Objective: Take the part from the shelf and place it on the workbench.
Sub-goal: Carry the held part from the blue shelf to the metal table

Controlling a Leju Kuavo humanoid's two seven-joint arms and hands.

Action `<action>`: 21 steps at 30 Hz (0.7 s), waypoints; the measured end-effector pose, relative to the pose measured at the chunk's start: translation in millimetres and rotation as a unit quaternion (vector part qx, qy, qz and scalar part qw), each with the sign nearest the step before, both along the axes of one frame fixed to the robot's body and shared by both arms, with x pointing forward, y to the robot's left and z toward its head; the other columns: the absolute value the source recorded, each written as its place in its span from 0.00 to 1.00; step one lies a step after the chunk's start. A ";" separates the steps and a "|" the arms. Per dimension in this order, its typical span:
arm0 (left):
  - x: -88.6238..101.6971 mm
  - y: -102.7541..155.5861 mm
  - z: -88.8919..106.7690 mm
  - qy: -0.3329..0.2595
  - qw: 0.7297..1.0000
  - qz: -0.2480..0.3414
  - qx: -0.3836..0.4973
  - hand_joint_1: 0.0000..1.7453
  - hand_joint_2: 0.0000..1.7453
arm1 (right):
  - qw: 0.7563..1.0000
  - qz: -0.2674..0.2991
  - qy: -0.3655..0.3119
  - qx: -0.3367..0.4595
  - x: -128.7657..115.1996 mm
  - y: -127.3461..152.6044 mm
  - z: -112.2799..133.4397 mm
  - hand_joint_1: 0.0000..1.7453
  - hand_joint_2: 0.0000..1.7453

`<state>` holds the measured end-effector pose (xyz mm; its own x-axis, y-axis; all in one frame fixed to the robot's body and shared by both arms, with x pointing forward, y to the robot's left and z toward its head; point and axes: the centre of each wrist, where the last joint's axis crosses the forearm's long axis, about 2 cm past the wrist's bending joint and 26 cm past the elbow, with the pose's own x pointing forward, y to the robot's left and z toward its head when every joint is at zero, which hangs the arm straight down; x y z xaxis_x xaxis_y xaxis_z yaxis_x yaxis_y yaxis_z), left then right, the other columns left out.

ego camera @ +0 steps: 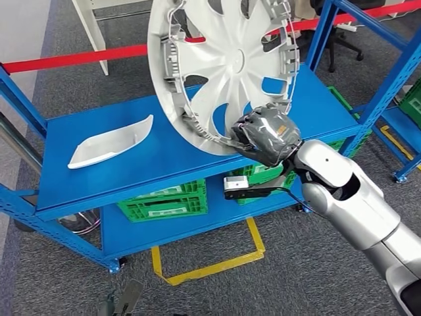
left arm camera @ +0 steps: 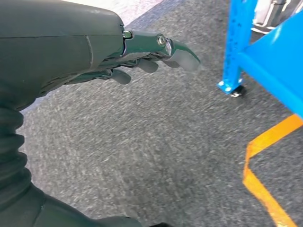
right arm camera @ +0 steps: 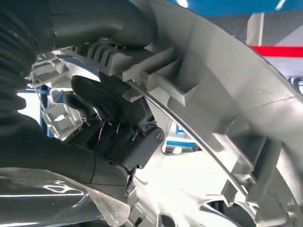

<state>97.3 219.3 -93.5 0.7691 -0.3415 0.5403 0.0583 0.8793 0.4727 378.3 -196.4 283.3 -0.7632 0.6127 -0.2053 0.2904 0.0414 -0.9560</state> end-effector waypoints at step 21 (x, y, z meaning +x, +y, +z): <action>2.6 2.6 0.4 0.003 1.000 0.005 0.008 0.00 1.00 | 1.000 -0.018 0.005 0.007 0.2 -13.3 -9.3 1.00 1.00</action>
